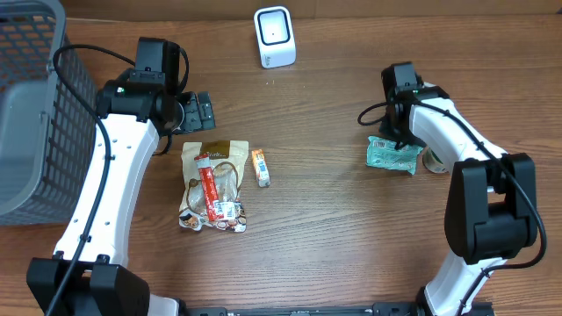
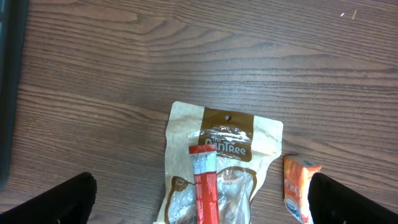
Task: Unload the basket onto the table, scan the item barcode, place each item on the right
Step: 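Open the right gripper and release the teal packet on the table, then move the right gripper over the small orange packet, then lower the right gripper and grasp the orange packet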
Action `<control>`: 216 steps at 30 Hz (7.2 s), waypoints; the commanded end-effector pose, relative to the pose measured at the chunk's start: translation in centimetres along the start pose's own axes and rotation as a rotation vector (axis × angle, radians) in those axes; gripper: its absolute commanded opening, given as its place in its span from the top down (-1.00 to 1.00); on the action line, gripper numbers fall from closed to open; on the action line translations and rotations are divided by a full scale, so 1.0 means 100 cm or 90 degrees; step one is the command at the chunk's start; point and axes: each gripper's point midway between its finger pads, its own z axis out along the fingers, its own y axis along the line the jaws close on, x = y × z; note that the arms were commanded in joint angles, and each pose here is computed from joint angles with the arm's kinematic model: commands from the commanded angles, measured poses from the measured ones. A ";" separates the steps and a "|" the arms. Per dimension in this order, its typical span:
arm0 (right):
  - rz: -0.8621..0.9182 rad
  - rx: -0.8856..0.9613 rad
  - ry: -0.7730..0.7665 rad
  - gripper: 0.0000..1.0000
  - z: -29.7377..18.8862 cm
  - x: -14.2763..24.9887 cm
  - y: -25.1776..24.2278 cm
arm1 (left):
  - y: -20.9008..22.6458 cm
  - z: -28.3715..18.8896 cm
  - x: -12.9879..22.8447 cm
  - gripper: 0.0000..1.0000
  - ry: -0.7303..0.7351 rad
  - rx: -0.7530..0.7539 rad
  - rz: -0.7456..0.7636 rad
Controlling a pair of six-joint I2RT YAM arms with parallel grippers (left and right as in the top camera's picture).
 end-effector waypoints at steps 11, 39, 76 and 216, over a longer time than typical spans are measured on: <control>-0.053 0.009 0.231 0.85 -0.010 0.081 -0.019 | -0.005 -0.003 -0.004 -1.00 -0.007 0.008 -0.005; -0.098 -0.191 0.226 0.92 -0.024 0.067 0.038 | -0.005 -0.003 -0.004 -1.00 -0.007 0.007 -0.006; -0.285 -0.495 0.263 0.48 -0.146 0.099 0.138 | -0.005 -0.003 -0.004 -1.00 -0.007 0.008 -0.006; -0.378 -0.216 0.010 0.28 -0.108 0.149 0.185 | -0.005 -0.003 -0.004 -1.00 -0.007 0.007 -0.006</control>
